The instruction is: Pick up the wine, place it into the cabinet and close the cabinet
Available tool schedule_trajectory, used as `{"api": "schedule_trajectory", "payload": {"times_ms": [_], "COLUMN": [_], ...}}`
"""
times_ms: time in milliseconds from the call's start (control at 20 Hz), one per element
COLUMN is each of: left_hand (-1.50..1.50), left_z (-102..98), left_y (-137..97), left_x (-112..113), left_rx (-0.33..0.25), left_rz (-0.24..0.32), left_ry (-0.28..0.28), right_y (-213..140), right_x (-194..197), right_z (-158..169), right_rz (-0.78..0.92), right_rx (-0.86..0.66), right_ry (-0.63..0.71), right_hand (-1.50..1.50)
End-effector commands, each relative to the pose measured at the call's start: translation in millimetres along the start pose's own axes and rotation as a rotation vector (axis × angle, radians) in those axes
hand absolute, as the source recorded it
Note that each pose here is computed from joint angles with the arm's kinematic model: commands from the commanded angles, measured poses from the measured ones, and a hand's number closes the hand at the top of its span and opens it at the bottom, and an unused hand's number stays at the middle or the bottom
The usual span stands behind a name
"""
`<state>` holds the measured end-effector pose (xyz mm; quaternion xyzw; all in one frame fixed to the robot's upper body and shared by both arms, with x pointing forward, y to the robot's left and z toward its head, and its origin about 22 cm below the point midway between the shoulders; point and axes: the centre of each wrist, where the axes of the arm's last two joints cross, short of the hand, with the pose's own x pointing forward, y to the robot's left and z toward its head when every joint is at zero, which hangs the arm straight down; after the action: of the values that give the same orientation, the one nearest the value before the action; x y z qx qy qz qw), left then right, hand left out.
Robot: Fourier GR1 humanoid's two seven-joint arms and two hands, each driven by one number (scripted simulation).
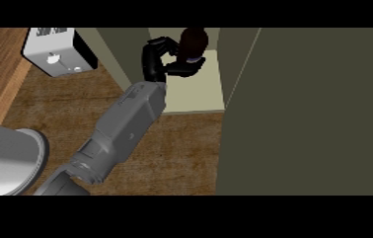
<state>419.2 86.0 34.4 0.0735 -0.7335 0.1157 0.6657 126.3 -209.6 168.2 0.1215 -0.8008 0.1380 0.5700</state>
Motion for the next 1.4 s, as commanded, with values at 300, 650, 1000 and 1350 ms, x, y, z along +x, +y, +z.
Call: {"api": "schedule_trajectory", "payload": {"times_ms": [300,650,1000,1350], "left_hand": [-1.5,-1.5,-1.5,-1.5], "left_z": [-20,-36,-31,-30], "left_y": [10,43,41,29], "left_x": [8,8,1,10], "left_rx": [0.125,0.142,0.144,0.002], "left_rz": [-0.239,-0.286,-0.274,-0.219], "left_ry": [-0.026,0.016,-0.008,-0.113], "right_y": [13,-1,7,3], "right_x": [29,24,29,21], "right_z": [16,20,29,15], "right_rz": [-0.081,-0.059,-0.078,-0.071], "right_rx": [0.051,0.046,0.057,0.053], "right_ry": [-0.057,-0.058,-0.051,-0.068], "right_hand": [-1.5,-1.5,-1.5,-1.5]}}
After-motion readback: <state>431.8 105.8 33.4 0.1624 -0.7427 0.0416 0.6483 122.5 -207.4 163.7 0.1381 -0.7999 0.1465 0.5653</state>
